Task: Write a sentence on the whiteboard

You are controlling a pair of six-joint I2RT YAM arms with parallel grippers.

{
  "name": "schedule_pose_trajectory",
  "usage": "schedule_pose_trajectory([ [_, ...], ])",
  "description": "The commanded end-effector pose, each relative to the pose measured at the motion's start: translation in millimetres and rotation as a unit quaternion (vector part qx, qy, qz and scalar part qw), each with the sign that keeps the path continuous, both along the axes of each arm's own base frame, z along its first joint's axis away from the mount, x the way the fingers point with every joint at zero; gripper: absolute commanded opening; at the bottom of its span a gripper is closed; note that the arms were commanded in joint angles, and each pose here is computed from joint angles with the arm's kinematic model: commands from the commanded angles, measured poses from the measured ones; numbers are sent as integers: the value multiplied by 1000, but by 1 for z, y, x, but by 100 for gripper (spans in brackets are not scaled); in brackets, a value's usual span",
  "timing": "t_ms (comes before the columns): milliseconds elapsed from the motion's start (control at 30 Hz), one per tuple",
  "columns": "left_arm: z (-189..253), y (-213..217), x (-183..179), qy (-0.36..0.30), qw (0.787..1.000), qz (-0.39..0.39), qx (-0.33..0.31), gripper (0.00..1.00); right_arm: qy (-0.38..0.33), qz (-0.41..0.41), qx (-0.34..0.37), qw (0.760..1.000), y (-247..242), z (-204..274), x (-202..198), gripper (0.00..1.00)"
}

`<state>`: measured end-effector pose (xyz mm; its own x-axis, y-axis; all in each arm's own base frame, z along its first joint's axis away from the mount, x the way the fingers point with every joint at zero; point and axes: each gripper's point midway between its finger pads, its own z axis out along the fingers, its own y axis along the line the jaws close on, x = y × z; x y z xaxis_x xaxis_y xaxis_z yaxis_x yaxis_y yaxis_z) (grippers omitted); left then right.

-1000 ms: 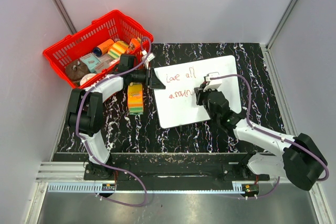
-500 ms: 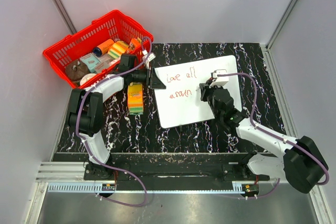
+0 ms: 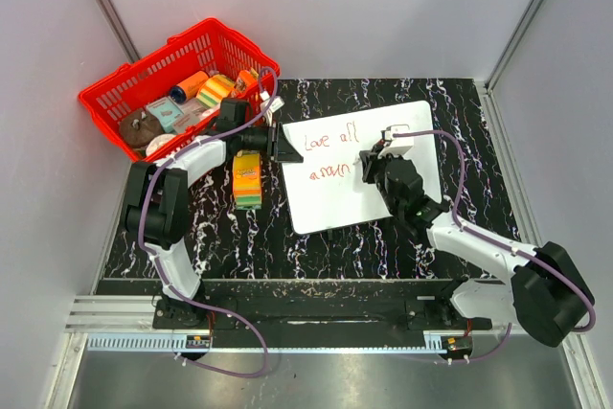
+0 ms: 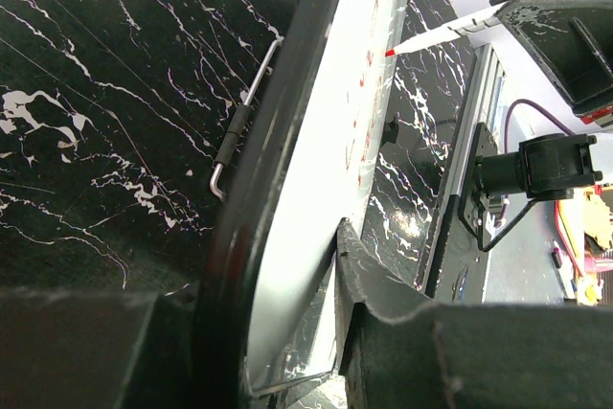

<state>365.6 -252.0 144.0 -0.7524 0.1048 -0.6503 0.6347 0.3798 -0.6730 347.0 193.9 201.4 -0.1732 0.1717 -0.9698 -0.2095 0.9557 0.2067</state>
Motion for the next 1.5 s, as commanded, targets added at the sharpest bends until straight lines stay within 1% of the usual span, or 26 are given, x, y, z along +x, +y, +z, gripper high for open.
schedule_pose_trajectory([
  [0, -51, 31, 59, -165, 971, 60, 161, 0, -30, -9, 31, 999, 3, 27, 10, 0],
  [167, -51, 31, 59, -164, 971, 61, 162, 0, -29, -11, 30, 999, 3, 26, 12, 0],
  [467, -52, 30, 59, -164, 971, 59, 163, 0, -18, 14, 26, 999, 12, 19, 10, 0],
  [867, -52, 29, 60, -164, 971, 58, 163, 0, 10, 34, 17, 999, 13, -1, -3, 0],
  [1233, -53, 29, 59, -163, 971, 57, 166, 0, 26, 23, 3, 999, 0, -16, -13, 0],
  [1467, -55, 29, 58, -162, 971, 55, 167, 0, 15, -3, 2, 1000, -5, -6, -5, 0],
])
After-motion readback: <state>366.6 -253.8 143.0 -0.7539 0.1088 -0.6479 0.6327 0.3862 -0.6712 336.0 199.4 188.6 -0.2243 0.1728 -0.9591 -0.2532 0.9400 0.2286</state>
